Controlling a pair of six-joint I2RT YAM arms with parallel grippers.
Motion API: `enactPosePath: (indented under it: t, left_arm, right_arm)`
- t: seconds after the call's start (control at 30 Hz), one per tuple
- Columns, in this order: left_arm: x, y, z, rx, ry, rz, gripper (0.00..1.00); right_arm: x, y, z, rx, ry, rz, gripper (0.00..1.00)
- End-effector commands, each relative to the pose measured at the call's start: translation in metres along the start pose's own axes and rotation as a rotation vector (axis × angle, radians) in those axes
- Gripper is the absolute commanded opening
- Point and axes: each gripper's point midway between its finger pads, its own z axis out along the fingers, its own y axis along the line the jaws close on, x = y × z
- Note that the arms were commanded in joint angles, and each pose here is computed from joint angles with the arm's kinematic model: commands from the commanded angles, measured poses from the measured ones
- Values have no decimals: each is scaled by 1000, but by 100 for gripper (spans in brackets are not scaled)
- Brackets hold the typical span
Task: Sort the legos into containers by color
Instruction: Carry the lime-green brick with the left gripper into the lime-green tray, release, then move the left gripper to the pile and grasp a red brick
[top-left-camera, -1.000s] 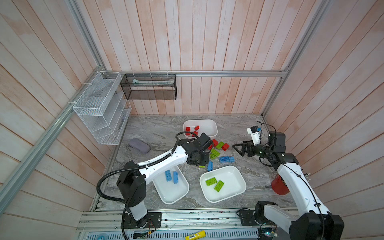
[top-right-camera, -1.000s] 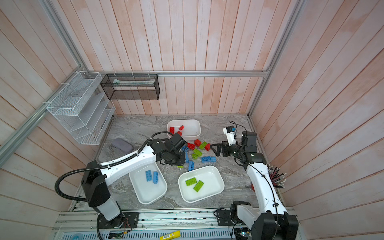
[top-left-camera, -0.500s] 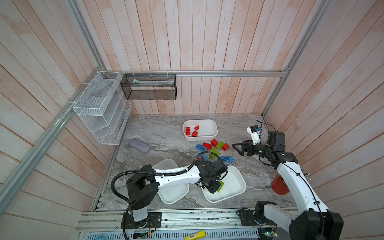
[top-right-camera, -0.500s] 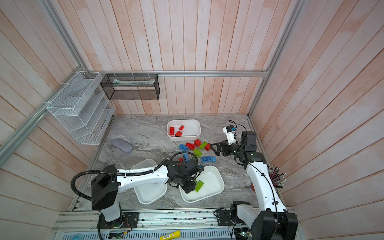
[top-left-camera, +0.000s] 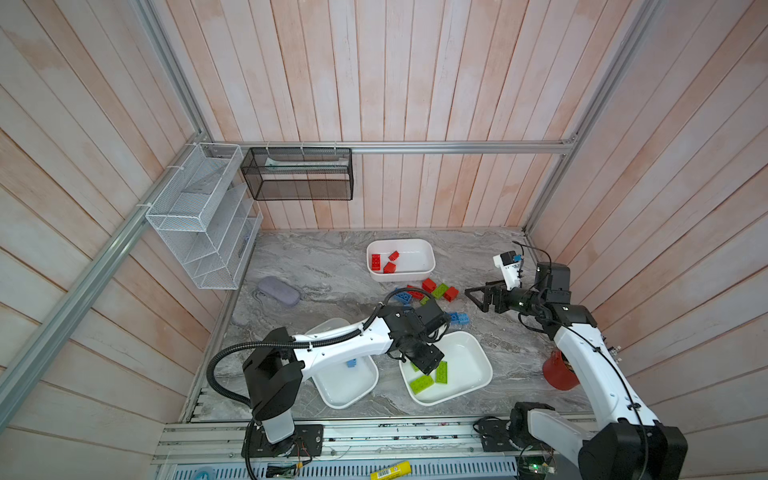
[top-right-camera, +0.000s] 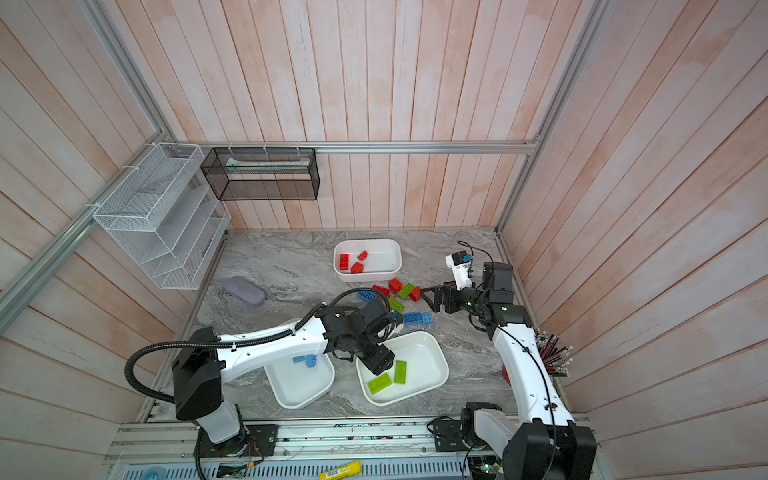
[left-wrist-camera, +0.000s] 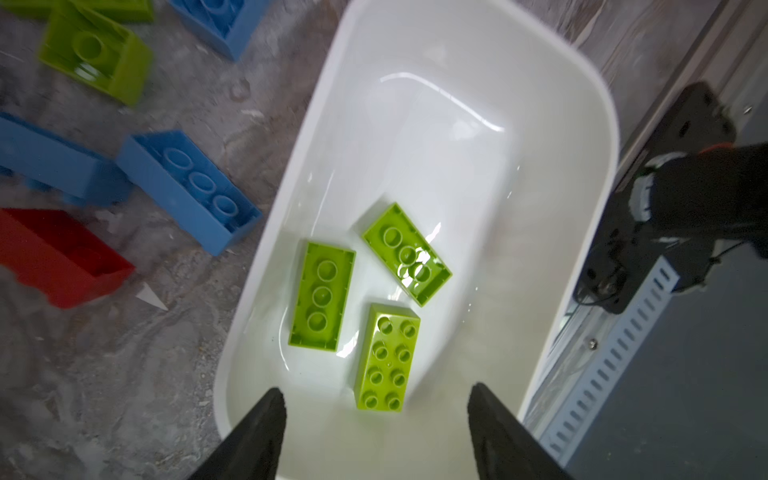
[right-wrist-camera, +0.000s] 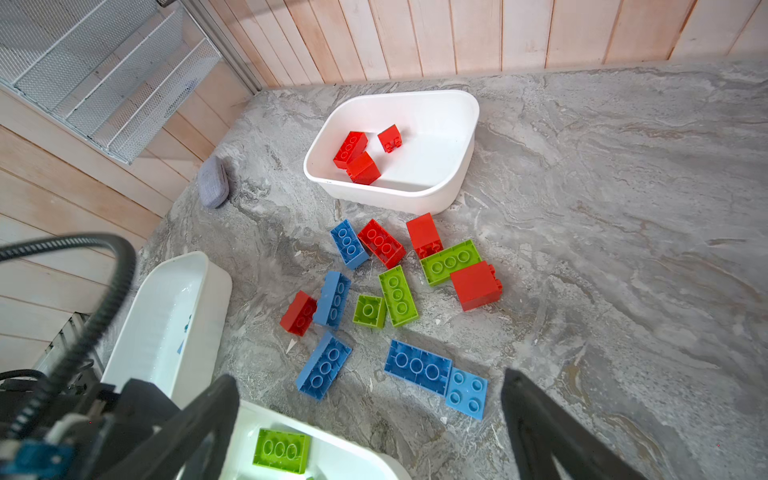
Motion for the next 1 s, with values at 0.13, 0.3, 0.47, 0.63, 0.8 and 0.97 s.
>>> enactPosePath:
  t: [0.13, 0.3, 0.47, 0.63, 0.8, 0.97]
  left_arm:
    - [-50, 81, -44, -105, -135, -277, 72]
    - [-36, 129, -18, -206, -42, -482, 72]
    - [-14, 143, 18, -256, 25, -573, 72]
    - [-3, 154, 42, -296, 65, -584, 65]
    - [5, 164, 58, -334, 80, -577, 59]
    - [1, 167, 72, -333, 84, -564, 54]
  right_arm:
    - [-19, 2, -3, -6, -35, -24, 98]
    - [-21, 1, -4, 6, -37, -23, 98]
    - [-20, 0, -4, 7, -35, -19, 98]
    - [-17, 0, -3, 6, -28, -18, 98]
    - [-17, 0, -3, 7, -31, -19, 98]
    - [-16, 2, -3, -11, -33, -11, 98]
